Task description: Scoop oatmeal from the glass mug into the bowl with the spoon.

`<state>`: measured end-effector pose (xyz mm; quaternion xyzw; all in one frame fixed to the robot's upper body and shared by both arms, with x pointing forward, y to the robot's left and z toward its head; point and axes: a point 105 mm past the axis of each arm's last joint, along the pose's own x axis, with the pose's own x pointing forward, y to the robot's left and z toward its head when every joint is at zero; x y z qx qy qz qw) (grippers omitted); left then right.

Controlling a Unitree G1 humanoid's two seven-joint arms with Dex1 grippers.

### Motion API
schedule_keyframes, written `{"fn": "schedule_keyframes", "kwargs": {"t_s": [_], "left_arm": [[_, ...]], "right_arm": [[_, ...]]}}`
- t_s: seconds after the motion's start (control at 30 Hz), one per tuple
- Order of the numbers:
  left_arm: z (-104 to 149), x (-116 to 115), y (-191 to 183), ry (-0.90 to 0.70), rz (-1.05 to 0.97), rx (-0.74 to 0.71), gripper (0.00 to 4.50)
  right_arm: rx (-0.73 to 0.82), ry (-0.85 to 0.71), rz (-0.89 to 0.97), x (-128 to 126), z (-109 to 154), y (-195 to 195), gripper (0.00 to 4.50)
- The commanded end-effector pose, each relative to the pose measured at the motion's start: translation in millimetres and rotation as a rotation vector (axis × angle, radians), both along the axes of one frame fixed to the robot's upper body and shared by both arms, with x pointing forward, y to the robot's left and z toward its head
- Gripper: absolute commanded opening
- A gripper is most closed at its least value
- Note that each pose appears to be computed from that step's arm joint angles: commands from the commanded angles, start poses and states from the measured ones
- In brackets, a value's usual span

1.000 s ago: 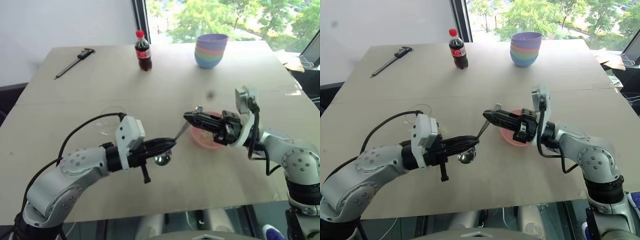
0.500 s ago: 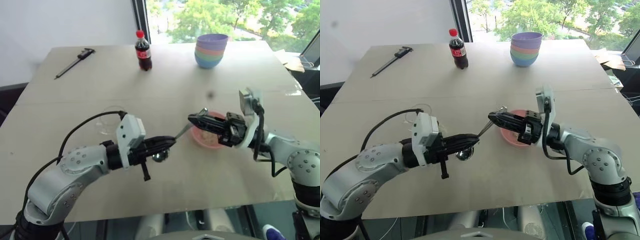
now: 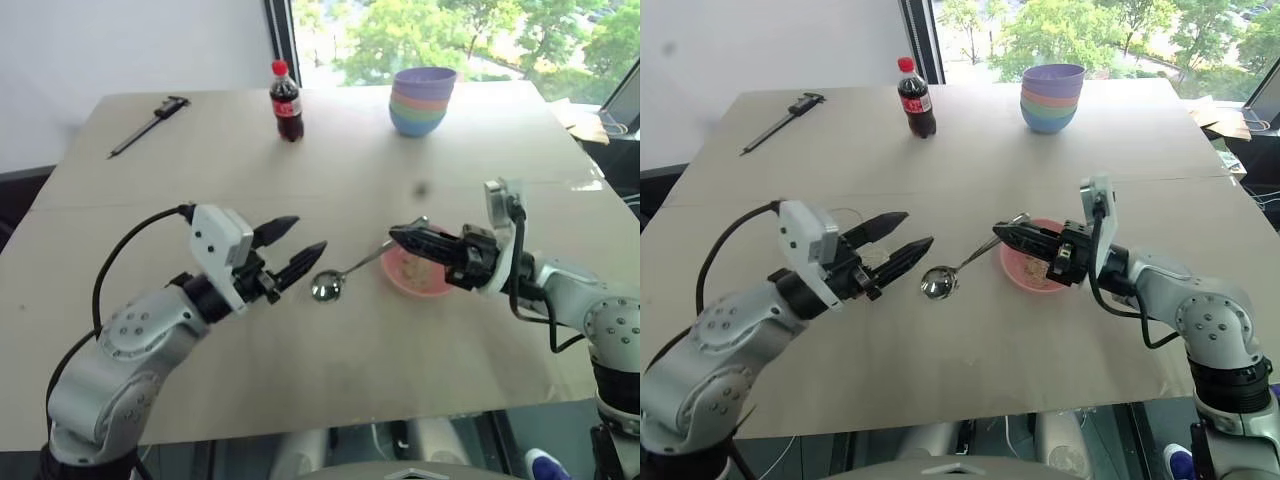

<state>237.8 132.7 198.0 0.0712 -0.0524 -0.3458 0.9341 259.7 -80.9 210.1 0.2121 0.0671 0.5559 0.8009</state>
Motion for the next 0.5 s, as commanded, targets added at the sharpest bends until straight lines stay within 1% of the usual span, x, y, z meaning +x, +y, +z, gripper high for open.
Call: {"fn": "schedule_keyframes", "kwargs": {"t_s": [0.03, 0.13, 0.2, 0.3, 0.37, 0.43, 0.5], "left_arm": [[-1.0, -13.1, 4.2, -0.071, 0.093, 0.044, 2.94], [-17.6, -20.1, 18.6, -0.116, 0.233, 0.122, 2.94], [-26.3, -26.8, 29.5, -0.192, 0.326, 0.220, 2.94], [-41.1, -44.1, 47.1, -0.331, 0.467, 0.414, 2.94], [-47.9, -53.8, 53.1, -0.382, 0.512, 0.480, 2.94], [-58.6, -63.0, 69.3, -0.385, 0.609, 0.528, 2.94], [-66.4, -68.1, 99.1, -0.345, 0.769, 0.534, 2.94]], "right_arm": [[0.019, 0.028, -0.037, 4.4, 2.0, -10.3, 0.00], [0.023, 0.095, -0.096, 15.8, -4.2, -21.7, 0.00], [0.024, 0.118, -0.121, 21.1, -4.9, -27.8, 0.00], [0.043, 0.143, -0.141, 25.9, -0.6, -34.6, 0.00], [0.040, 0.147, -0.140, 25.8, 0.9, -35.2, 0.00], [0.008, 0.198, -0.136, 26.0, -3.4, -35.1, 0.00], [-0.009, 0.243, -0.135, 26.1, -5.0, -34.9, 0.00]]}}
